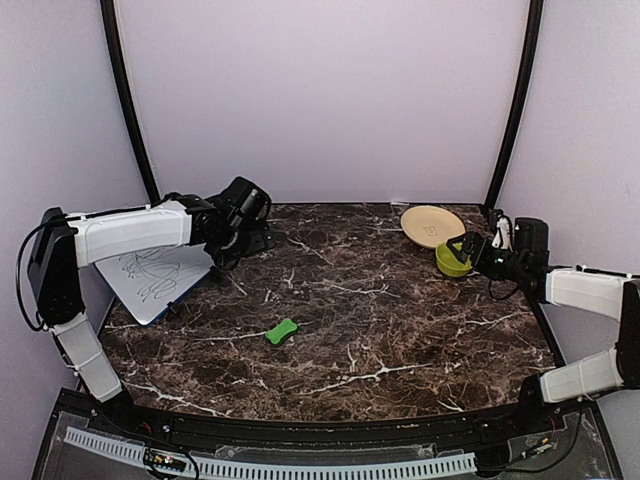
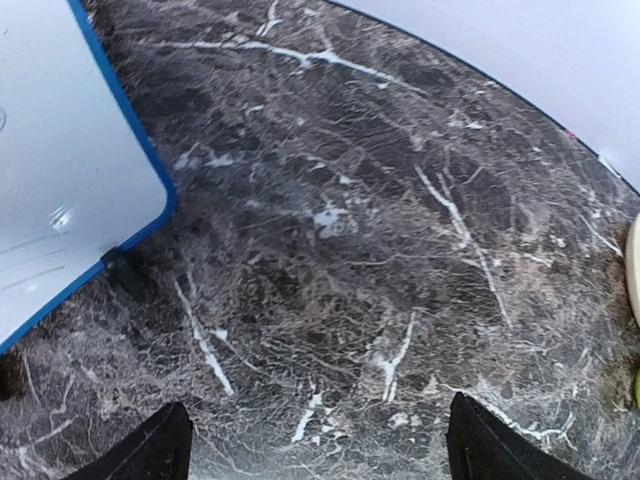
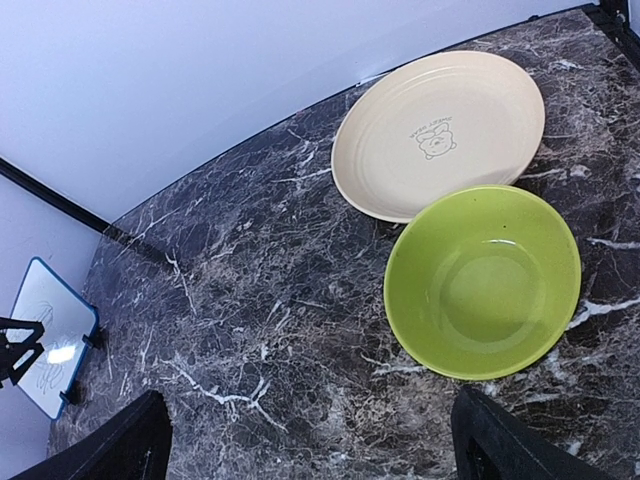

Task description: Erase the whiteboard

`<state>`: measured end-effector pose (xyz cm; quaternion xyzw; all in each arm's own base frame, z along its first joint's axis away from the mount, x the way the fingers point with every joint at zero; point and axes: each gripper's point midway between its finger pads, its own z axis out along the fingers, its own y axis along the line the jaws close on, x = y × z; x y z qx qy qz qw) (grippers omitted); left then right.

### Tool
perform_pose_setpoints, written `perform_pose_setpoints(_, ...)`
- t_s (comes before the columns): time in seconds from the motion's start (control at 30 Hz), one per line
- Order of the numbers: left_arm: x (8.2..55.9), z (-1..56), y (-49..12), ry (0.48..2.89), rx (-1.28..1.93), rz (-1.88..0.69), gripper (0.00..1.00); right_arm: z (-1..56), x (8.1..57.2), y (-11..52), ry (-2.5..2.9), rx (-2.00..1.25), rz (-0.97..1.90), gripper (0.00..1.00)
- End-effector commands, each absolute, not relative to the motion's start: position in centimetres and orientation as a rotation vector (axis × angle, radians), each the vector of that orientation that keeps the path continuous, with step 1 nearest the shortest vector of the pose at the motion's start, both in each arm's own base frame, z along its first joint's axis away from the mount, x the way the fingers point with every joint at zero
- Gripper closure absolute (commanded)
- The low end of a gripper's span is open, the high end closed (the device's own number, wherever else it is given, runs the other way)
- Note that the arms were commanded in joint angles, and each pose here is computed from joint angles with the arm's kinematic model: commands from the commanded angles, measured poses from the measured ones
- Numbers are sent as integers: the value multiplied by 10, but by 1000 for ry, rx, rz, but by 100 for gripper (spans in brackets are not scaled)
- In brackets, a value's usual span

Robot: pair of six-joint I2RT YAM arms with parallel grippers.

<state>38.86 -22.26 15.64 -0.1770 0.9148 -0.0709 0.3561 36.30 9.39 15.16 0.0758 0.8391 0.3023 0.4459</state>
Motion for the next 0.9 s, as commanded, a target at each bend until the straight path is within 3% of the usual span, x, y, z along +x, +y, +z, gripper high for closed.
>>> perform_pose_setpoints(0.0, 364, 130, -195, 2444, -740, 24, 14, 153, 359, 98, 2046, 157, 765, 1)
perform_pose_setpoints(0.2, 349, 111, -168, 2427, -989, 195, 34, 146, 355, 99, 2060, 144, 766, 1)
perform_pose_setpoints(0.43, 360, 93, -134, 2396, -1121, 219, 41, 142, 353, 99, 2061, 128, 764, 1)
perform_pose_setpoints(0.87, 394, 90, -120, 2346, -1092, 199, 46, 134, 354, 103, 2081, 108, 782, 1)
